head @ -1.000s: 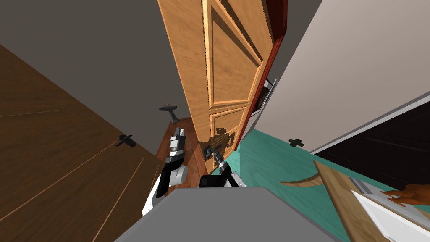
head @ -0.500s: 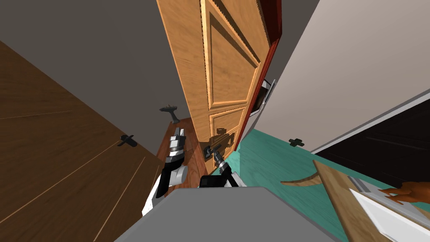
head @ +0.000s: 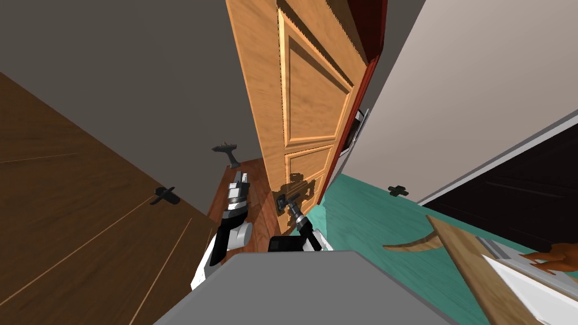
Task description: Push the door open
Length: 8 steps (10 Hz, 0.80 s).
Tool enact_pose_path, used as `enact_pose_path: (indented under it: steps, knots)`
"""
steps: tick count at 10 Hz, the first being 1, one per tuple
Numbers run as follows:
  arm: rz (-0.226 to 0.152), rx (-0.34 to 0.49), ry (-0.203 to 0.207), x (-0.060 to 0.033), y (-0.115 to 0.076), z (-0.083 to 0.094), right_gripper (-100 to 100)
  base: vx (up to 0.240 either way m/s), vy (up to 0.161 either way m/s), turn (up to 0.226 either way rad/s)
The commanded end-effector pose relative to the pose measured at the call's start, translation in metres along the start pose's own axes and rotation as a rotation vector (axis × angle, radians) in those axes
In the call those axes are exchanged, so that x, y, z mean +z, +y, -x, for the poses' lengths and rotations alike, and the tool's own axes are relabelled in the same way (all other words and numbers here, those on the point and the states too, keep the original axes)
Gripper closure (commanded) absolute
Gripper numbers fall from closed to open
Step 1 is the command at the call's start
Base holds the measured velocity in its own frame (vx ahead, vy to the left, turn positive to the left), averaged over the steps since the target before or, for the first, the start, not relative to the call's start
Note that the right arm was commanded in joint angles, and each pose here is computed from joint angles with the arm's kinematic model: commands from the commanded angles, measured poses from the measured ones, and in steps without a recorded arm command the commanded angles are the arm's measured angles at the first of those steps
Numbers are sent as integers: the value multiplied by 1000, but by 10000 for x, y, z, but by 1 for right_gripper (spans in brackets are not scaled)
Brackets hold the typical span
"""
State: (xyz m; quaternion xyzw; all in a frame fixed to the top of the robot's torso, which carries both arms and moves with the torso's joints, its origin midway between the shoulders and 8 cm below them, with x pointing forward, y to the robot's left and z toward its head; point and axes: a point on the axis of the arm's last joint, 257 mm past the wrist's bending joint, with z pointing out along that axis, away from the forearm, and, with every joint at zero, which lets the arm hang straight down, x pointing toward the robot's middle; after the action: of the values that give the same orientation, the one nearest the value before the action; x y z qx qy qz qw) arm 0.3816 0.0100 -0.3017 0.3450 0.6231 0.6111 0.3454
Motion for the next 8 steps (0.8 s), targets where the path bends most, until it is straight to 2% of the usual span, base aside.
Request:
enact_pose_path:
  steps: [1,5,8]
  knots:
    - [8,-9,-19,47,33,105,100,116,171,-74]
    - [4,-21,-74,100,20,391,100,128,156,-69]
    - [2,-25,-104,128,19,541,100,81,111,-57]
